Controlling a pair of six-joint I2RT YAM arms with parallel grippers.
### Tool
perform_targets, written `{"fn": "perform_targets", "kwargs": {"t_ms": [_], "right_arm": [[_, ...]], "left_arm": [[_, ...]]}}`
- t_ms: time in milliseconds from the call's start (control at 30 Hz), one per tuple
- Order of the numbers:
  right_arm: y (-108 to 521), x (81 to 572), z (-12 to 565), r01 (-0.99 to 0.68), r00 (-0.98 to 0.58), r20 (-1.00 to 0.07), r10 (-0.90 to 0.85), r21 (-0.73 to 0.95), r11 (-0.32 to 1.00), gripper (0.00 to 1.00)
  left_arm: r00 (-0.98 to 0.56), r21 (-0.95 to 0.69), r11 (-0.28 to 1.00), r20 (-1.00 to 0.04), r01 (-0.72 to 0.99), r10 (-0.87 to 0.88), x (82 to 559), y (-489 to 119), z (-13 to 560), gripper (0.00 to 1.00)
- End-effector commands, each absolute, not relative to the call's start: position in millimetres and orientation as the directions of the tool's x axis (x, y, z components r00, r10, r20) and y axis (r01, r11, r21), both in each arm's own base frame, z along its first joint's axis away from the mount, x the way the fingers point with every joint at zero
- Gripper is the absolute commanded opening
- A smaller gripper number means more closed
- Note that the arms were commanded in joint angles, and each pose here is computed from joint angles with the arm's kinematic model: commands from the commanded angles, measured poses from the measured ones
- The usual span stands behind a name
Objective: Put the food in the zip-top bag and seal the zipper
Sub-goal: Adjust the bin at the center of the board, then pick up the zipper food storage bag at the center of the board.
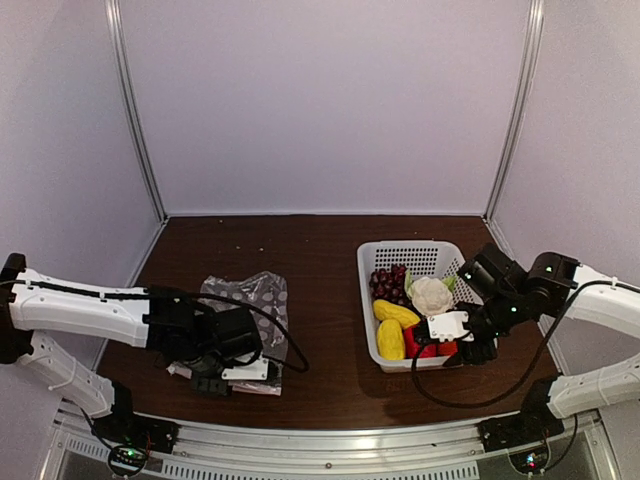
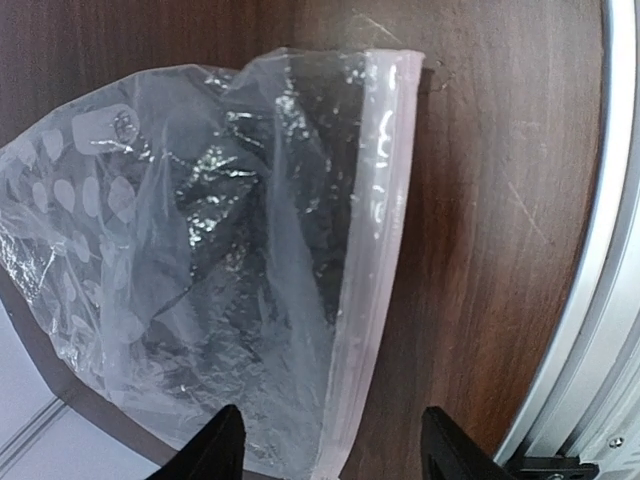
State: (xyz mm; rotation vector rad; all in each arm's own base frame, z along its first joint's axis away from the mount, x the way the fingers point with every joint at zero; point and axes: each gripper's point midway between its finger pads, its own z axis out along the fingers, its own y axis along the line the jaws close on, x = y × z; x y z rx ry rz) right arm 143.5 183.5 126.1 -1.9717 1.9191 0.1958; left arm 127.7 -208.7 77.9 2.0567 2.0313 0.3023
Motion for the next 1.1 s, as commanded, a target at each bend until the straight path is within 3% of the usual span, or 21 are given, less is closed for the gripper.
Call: {"fn": "perform_targets", "kwargs": {"t_ms": [0, 233, 533, 933, 1067], "right_arm": [[196, 151, 160, -0.980, 0.037, -0.460, -0.887, -0.190, 0.058, 0.59], [194, 152, 161, -0.978, 0.030, -0.469, -0.883, -0.198, 0.072, 0.59], [196, 157, 164, -0.973, 0.022, -0.474, -0.880, -0.211, 0.090, 0.59], [193, 155, 168, -0.969, 0.021, -0.490, -0.871, -0.223, 0.102, 0.59], [192, 155, 169, -0.967, 0.024, -0.497, -0.868, -0.231, 0.106, 0.59]], "left_arm": [[0.073, 0.346, -0.090, 0.062, 0.934, 0.995, 127, -206, 63, 0.62], [0.119, 0.401, -0.153, 0.110, 0.903, 0.987, 131, -202, 56, 0.60], [0.141, 0.535, -0.218, 0.181, 0.816, 0.973, 146, -211, 55, 0.51], [0.177, 0.581, -0.283, 0.233, 0.763, 0.956, 149, -200, 41, 0.51], [0.151, 0.651, -0.284, 0.253, 0.704, 0.956, 163, -204, 52, 0.37]]}}
